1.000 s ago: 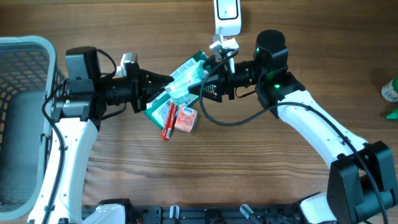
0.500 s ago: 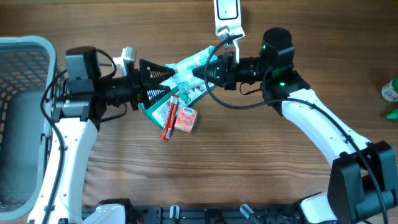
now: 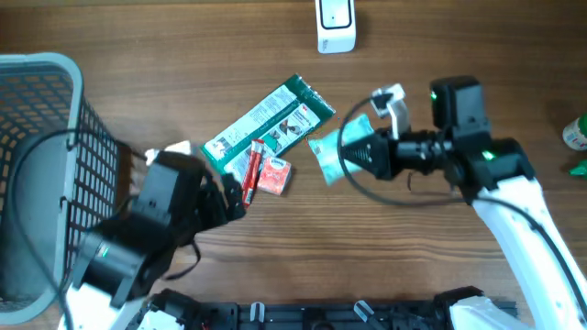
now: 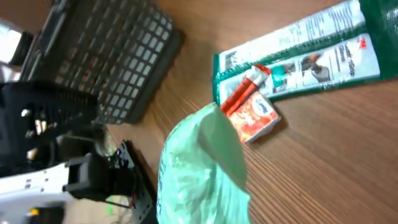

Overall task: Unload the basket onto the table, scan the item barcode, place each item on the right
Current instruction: 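Carry wipes pack with right gripper to the white scanner, then move wipes pack to right table edge and release with right gripper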

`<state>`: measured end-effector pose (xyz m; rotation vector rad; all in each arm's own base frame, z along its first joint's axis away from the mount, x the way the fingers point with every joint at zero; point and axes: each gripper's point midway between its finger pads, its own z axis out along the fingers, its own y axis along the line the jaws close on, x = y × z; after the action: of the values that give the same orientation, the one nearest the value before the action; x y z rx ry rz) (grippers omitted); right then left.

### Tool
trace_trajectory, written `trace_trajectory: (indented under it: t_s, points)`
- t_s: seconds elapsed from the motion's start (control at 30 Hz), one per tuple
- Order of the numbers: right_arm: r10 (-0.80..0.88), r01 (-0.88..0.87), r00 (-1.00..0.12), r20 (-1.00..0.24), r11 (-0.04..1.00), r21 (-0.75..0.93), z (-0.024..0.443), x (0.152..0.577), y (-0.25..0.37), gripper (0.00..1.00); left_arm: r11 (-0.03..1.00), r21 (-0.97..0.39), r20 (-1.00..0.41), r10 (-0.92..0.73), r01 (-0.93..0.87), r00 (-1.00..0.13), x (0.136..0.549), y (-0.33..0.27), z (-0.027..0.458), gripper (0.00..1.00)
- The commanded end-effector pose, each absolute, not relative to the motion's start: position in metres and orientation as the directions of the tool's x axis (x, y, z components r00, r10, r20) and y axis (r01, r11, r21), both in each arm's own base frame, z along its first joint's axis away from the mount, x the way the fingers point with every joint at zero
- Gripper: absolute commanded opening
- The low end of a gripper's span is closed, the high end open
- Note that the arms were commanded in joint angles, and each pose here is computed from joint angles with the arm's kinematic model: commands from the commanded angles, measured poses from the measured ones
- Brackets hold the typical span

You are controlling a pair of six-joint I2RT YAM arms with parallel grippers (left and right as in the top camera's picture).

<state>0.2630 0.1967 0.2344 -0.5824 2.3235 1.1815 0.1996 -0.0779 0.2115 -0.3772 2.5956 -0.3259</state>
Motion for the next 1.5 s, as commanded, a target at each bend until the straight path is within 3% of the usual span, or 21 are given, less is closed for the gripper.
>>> trace_trajectory:
  t_s: [0.0, 0.27, 0.47, 0.57, 0.7, 0.87, 0.97, 1.07, 1.33, 1.47]
  points:
    - [-0.219, -0.690, -0.681, -0.699, 0.513, 0.512, 0.263, 0.236, 0.190, 0.05, 0.930, -0.279, -0.482, -0.351, -0.239, -0.803, 0.190, -0.063, 0.220, 1.00]
    - [-0.215, -0.754, -0.588, -0.780, 0.496, 0.431, 0.295, 0.196, 0.180, 0.05, 0.930, -0.277, -0.480, -0.350, -0.240, -0.805, 0.192, -0.064, 0.219, 1.00]
    - [-0.231, -0.684, -0.607, -0.760, 0.639, 0.351, 0.282, 0.196, 0.157, 0.05, 0.930, -0.277, -0.480, -0.350, -0.240, -0.805, 0.192, -0.064, 0.219, 1.00]
    - [-0.222, -0.612, -0.526, -0.821, 0.769, 0.185, 0.287, 0.248, 0.139, 0.05, 0.930, -0.277, -0.480, -0.350, -0.240, -0.805, 0.192, -0.064, 0.219, 1.00]
    - [-0.202, -0.622, -0.425, -0.882, 0.774, 0.123, 0.288, 0.324, 0.154, 0.05, 0.930, -0.277, -0.480, -0.350, -0.240, -0.805, 0.192, -0.064, 0.219, 1.00]
    - [-0.332, -0.582, -0.339, -0.880, 0.809, -0.082, 0.211, 0.439, 0.159, 0.04, 0.930, -0.277, -0.480, -0.350, -0.240, -0.805, 0.192, -0.064, 0.219, 1.00]
    - [-0.457, -0.499, -0.128, -0.880, 0.797, -0.341, 0.205, 0.495, 0.153, 0.05, 0.930, -0.277, -0.480, -0.350, -0.240, -0.805, 0.192, -0.064, 0.219, 1.00]
    - [-0.548, -0.371, -0.017, -0.836, 0.780, -0.503, 0.204, 0.531, 0.142, 0.05, 0.930, -0.277, -0.480, -0.350, -0.240, -0.805, 0.192, -0.064, 0.219, 1.00]
    - [-0.670, -0.365, 0.017, -0.742, 0.687, -0.629, 0.174, 0.615, 0.161, 0.05, 0.930, -0.277, -0.480, -0.350, -0.240, -0.805, 0.192, -0.064, 0.219, 1.00]
    - [-0.779, -0.399, 0.034, -0.627, 0.564, -0.723, 0.151, 0.620, 0.178, 0.05, 0.930, -0.277, -0.480, -0.350, -0.240, -0.805, 0.192, -0.064, 0.219, 1.00]
